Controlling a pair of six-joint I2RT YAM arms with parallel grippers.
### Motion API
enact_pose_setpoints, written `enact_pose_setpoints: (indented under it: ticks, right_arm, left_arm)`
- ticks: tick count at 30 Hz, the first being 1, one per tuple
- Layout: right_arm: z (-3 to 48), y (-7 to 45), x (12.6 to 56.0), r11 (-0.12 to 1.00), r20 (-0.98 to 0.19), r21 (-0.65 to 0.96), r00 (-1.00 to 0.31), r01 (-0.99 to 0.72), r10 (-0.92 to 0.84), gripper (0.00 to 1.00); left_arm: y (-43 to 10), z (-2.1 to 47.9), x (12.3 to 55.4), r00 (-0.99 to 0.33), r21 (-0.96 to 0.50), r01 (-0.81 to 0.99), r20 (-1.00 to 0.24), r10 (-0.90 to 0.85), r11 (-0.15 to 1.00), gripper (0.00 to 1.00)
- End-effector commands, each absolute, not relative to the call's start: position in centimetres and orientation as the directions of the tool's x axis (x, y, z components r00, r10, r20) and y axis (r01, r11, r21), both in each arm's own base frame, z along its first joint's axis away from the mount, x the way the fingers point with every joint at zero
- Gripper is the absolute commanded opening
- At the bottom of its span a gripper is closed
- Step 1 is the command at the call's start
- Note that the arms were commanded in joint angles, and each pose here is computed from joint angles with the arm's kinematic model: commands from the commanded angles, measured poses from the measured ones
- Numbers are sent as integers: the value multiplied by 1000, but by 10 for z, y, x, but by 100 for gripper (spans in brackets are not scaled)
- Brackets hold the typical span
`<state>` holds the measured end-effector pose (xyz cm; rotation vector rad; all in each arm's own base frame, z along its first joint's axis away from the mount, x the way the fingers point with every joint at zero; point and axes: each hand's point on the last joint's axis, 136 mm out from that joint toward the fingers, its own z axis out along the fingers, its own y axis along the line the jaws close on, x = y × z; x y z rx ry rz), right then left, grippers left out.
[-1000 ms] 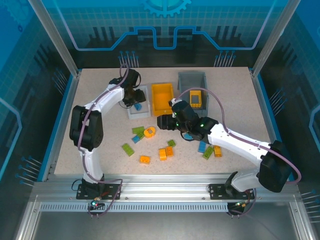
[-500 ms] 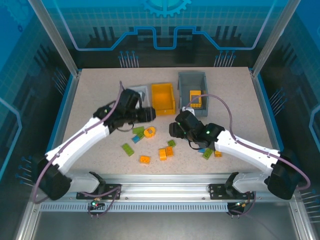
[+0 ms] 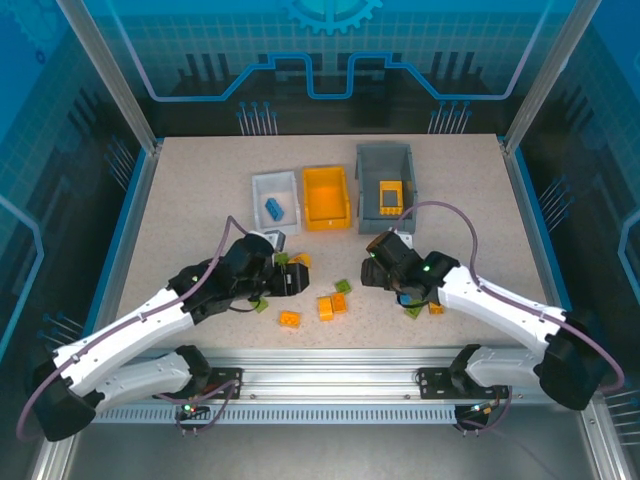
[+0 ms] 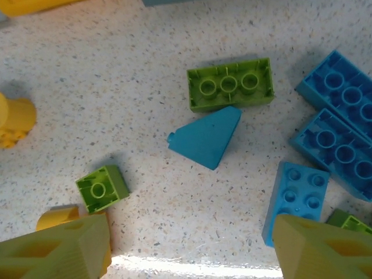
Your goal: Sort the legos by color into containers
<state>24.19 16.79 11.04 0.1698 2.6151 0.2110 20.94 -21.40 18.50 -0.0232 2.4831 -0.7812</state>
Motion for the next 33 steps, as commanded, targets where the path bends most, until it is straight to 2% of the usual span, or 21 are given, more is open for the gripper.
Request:
enact_pose_setpoints:
  ticks: [1, 6, 9, 16, 20, 25, 29, 33]
  right_arm:
    - [95, 169, 251, 962, -396, 204, -884, 180, 249, 79]
    - [97, 174, 262, 953, -391, 201, -873, 228, 292, 82]
    - [94, 173, 263, 950, -386, 194, -871, 244, 302, 82]
    - [96, 197, 260, 941, -386, 211, -862, 265, 329, 79]
    - [109, 176, 279, 942, -438, 161, -834, 295, 337, 78]
    - [102, 141, 290, 918, -394, 188, -829, 350, 397, 78]
    - [96, 147, 301, 904, -357, 229, -833, 360, 422, 81]
    - [87, 150, 308, 826, -294, 253, -774, 503, 561, 80]
  left_arm:
    - [-209, 206, 216, -824, -534, 135, -528, -204, 835, 65]
    - [-193, 251, 218, -753, -514, 170, -618, -226, 841, 67]
    - [-186, 261, 217, -733, -499, 174, -641, -226, 849, 68]
    - [-192, 239, 215, -765, -534, 145, -594, -248, 833, 67]
    - [-195, 236, 215, -771, -548, 146, -585, -253, 824, 67]
    - [-203, 232, 214, -786, -558, 160, -571, -237, 814, 68]
    - [-214, 224, 217, -802, -572, 173, -554, -222, 802, 68]
    - [-222, 225, 219, -808, -580, 182, -549, -216, 794, 68]
